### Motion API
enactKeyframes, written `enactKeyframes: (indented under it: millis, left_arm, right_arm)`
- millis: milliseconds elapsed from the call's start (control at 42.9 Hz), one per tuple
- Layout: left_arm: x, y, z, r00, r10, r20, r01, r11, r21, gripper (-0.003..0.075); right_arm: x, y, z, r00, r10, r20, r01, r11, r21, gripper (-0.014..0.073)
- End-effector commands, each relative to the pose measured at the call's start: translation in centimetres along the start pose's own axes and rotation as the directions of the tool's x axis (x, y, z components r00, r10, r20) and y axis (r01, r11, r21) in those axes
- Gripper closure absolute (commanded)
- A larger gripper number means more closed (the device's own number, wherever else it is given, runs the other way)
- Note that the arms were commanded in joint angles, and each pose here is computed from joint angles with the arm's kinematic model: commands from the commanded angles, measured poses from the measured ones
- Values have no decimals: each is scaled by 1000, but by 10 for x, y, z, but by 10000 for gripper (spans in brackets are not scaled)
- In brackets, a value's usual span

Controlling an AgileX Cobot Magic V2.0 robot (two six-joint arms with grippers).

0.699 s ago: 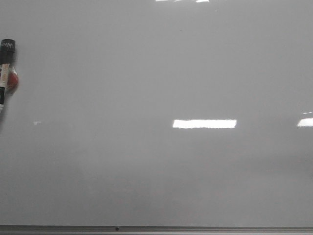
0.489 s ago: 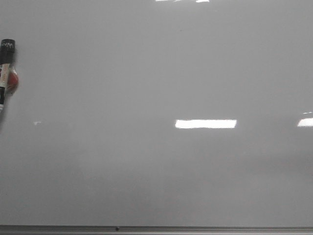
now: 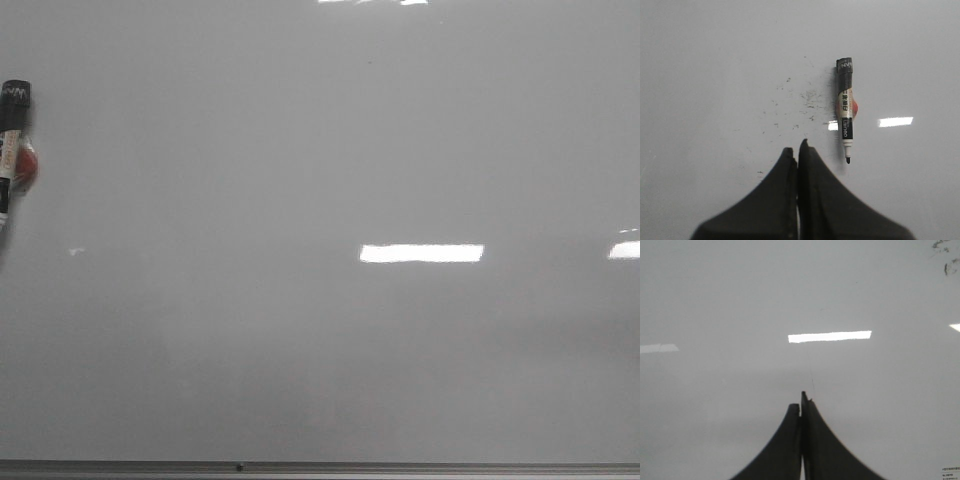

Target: Write number 9 on whiteboard

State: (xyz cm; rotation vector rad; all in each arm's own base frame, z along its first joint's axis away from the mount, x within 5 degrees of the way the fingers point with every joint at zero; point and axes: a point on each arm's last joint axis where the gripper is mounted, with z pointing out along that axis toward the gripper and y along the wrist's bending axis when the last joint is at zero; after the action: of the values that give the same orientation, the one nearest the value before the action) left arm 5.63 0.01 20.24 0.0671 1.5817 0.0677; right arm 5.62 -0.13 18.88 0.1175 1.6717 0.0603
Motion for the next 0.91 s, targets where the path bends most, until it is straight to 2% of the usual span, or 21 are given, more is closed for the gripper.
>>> enactKeyframes:
  millis: [0,396,583,746,839,886]
  left_arm:
    - [-7,1,-2,995,-16,94,17,1000,-5,739]
    - [-7,1,-2,995,-16,96,17,1000,-5,739]
    - [-16,1,-3,982,-15,189,18,1000,-12,739]
    - [-57,5,-14,924,-10,381,22,999,-25,739]
    - [-82,7,-21,930,-11,367,21,999,-24,739]
    - [-91,8,-21,949,-12,315,20,1000,-21,739]
  right_arm:
    - [-9,0,-2,996,-10,93,10,1000,3,664]
    - [-12,0,-2,991,-10,132,10,1000,2,664]
    - [-20,1,-4,980,-10,196,10,1000,-1,664]
    - [-55,5,-16,961,-9,278,13,1000,-11,664]
    - [-78,8,-26,962,-10,272,15,1000,-16,662]
    - [-89,10,-29,965,-11,262,16,1000,-17,662]
